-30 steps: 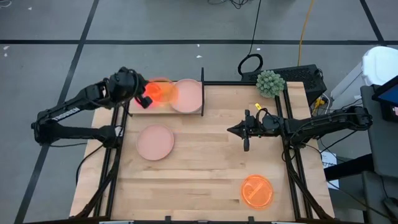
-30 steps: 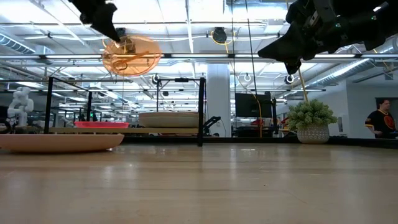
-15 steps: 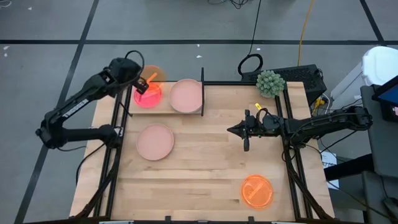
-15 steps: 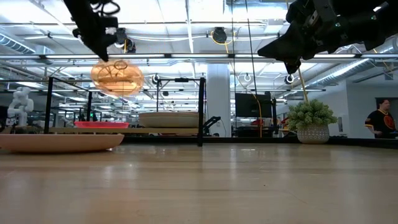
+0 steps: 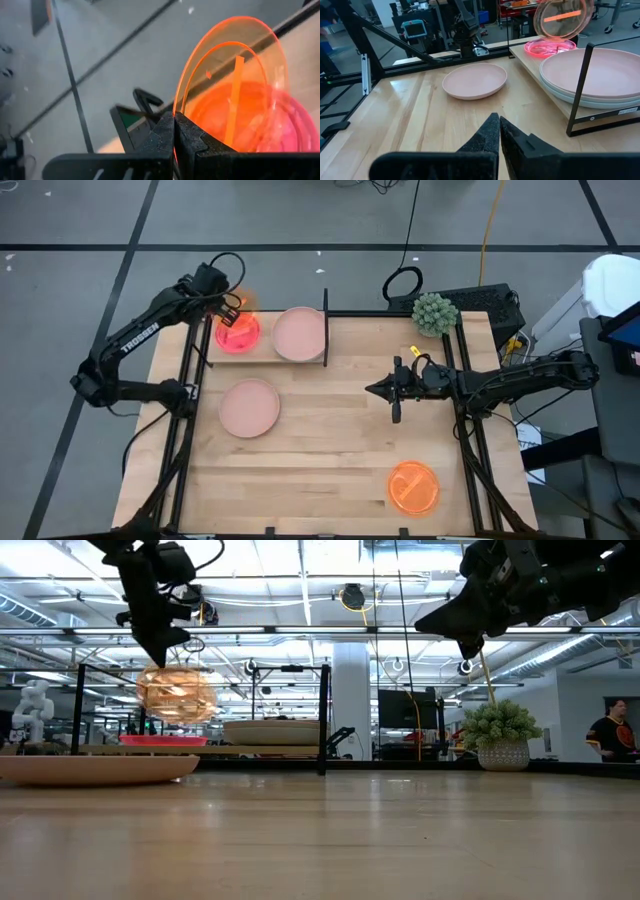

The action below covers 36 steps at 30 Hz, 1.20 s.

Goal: Place and stack plates onto a shelf
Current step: Stack the left orange transparent plate on top of the pink transparent plate on the shelf

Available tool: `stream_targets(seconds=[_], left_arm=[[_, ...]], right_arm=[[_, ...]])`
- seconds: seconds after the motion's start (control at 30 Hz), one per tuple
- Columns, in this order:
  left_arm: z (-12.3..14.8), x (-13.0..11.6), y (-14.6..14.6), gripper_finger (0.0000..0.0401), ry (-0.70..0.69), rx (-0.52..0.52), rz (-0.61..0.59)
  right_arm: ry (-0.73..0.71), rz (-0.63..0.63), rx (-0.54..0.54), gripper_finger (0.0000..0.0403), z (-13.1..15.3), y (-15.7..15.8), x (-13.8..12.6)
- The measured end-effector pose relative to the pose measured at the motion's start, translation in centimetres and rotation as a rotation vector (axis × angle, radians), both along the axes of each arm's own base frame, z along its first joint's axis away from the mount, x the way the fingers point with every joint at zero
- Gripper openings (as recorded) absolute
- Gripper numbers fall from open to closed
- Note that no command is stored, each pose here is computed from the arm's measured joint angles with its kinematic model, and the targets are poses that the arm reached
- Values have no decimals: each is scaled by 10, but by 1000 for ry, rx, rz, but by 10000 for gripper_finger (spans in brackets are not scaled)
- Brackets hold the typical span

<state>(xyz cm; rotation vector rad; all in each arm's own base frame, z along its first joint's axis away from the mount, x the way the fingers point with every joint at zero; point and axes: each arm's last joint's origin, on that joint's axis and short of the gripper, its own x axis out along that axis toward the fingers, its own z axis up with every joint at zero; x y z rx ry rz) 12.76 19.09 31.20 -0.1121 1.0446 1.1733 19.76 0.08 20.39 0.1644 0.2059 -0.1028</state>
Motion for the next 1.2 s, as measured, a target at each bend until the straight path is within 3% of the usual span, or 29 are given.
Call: stream_targets(seconds=[0.2,0.93,1.2], left_arm=[[-4,-11,3,1,-35,-79,11],[-5,-10,3,1,-16,-105,-53],[-20,-2,14,1,16,-164,-47]], right_arm=[[3,0,0,0,0,0,0],[4,0,0,0,-1,0,0],[3,0,0,0,-1,0,0]])
